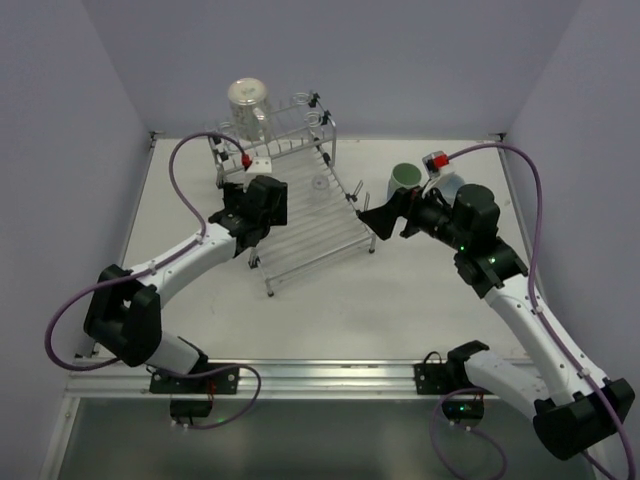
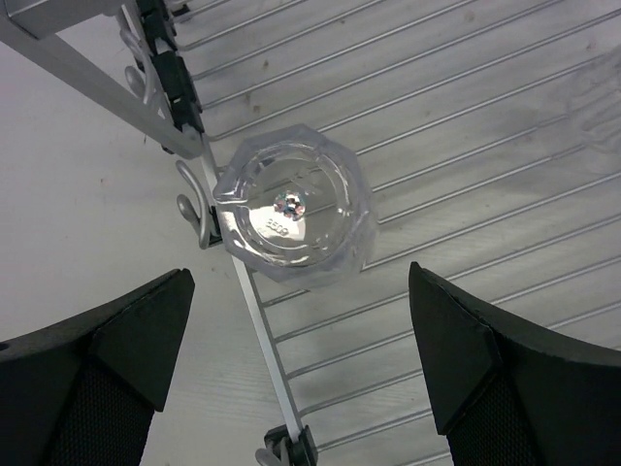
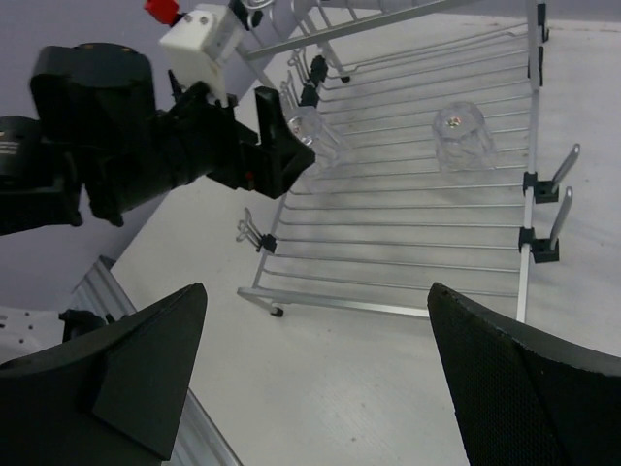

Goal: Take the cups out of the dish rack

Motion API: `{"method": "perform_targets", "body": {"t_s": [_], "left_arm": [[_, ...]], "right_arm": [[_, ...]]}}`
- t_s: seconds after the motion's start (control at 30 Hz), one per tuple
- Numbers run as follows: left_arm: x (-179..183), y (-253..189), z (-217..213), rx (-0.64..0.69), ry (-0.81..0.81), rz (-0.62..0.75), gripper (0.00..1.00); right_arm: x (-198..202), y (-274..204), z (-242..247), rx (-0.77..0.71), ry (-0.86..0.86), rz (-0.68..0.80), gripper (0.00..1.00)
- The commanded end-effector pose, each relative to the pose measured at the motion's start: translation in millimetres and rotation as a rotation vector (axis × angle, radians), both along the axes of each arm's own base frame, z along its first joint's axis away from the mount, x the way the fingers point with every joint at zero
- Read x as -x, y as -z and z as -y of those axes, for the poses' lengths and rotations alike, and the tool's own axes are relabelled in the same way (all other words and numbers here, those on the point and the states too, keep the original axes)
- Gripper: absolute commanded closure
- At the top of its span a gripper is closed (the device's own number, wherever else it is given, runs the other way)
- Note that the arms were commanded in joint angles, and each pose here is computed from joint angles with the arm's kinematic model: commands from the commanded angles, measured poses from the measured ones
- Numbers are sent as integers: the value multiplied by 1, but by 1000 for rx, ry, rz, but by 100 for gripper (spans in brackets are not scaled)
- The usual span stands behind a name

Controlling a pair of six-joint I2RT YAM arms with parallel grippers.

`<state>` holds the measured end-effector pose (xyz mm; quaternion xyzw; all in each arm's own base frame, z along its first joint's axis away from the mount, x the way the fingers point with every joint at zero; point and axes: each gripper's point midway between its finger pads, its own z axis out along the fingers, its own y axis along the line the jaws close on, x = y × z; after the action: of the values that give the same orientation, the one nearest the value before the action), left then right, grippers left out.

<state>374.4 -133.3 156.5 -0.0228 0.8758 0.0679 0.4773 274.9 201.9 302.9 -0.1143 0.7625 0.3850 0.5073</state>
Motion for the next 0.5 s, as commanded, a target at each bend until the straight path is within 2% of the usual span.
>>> {"method": "perform_targets", "body": {"t_s": [0.0,0.27,0.47], "left_arm": [[-29,-22,-8,30,-73,119,0],[-52,5,-11,-11,-51,78,0],[-64,-1,-9,0,-23,97,0]], "right_arm": [[9,-26,-15,-70,-68,86,1],[17,-31,-18,-65,-89,100,1],[18,-27,-26,-57,-121,91,1]]}}
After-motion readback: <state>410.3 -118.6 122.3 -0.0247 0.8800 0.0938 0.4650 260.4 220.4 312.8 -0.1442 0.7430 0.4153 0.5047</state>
